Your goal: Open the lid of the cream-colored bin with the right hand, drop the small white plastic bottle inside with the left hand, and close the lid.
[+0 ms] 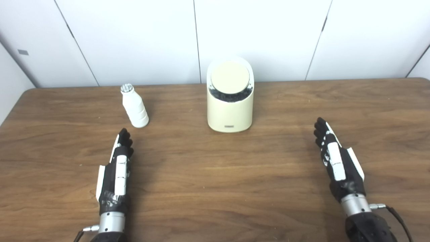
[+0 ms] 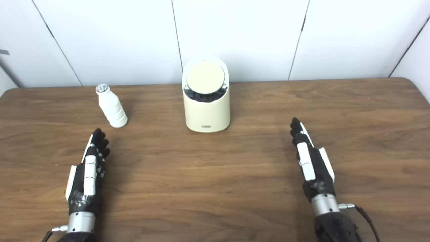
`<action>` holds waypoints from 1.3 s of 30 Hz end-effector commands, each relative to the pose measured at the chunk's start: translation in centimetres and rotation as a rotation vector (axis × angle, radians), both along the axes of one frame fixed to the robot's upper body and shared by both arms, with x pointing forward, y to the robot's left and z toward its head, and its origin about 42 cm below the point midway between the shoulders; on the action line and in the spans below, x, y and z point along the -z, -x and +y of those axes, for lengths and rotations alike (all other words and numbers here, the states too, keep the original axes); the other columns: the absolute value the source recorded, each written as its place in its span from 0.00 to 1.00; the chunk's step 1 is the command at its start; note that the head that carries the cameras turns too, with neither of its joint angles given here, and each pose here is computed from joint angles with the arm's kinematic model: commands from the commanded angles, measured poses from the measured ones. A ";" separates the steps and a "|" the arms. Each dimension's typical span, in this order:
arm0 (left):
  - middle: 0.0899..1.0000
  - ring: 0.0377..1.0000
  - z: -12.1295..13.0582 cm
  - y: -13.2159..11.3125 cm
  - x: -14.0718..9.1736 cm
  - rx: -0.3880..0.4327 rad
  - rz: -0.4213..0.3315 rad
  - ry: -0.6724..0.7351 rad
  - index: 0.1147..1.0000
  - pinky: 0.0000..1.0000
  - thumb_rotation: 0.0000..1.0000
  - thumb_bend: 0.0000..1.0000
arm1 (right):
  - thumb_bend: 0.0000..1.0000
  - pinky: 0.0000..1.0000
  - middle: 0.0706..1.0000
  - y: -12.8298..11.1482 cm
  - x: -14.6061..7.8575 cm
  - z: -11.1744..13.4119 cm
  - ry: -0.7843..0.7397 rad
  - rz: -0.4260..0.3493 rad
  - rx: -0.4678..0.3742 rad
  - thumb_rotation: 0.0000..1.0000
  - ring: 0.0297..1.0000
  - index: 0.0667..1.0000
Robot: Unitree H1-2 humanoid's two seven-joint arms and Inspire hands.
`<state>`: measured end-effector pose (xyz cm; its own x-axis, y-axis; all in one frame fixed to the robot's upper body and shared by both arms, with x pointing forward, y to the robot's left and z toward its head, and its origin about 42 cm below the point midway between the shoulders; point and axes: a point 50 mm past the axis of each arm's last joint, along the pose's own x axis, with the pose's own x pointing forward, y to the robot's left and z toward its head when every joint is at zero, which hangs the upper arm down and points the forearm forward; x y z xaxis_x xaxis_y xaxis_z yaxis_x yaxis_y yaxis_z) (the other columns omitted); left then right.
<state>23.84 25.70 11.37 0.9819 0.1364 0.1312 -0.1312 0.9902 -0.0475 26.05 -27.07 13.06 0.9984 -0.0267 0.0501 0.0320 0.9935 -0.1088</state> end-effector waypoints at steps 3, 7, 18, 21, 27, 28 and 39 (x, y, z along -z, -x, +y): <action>0.99 0.99 -0.2 -0.3 -0.5 0.004 -0.040 0.002 1.00 1.00 0.89 0.54 | 0.59 1.00 0.96 -0.5 -1.5 0.0 0.004 -0.073 -0.005 1.00 0.98 0.95; 1.00 0.99 -0.1 -0.2 -0.5 0.003 -0.035 0.003 1.00 1.00 0.89 0.54 | 0.60 1.00 0.96 -0.4 -1.5 0.1 0.011 -0.070 -0.001 1.00 0.97 0.95; 0.99 0.99 0.0 -0.2 -0.5 0.008 -0.038 -0.002 1.00 1.00 0.90 0.54 | 0.58 1.00 0.96 -0.5 -1.5 0.1 -0.003 -0.071 -0.003 1.00 0.98 0.95; 0.99 0.99 0.0 -0.3 -0.4 0.006 -0.039 -0.007 1.00 1.00 0.90 0.53 | 0.61 1.00 0.97 -0.6 -1.7 0.1 0.015 -0.079 -0.011 0.96 0.98 0.96; 0.99 1.00 0.1 -0.3 -0.2 0.005 -0.035 -0.003 1.00 1.00 0.90 0.52 | 0.67 1.00 0.98 -1.5 -2.9 0.7 0.025 -0.096 -0.021 0.89 0.98 0.97; 0.99 1.00 0.2 -0.3 -0.1 0.006 -0.037 0.000 1.00 1.00 0.90 0.52 | 0.67 1.00 0.98 -1.8 -3.3 1.0 0.023 -0.101 -0.022 0.88 0.98 0.97; 0.99 1.00 0.2 -0.2 0.3 0.003 -0.036 -0.005 1.00 1.00 0.89 0.54 | 0.66 0.95 0.96 -6.3 -9.6 3.3 0.115 -0.182 -0.079 0.77 0.94 0.95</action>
<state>23.94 25.84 11.39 0.9799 0.1355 0.1466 -0.1298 0.9904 -0.0476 31.64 -24.06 20.09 0.9876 0.0468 0.1495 -0.0153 0.9787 -0.2049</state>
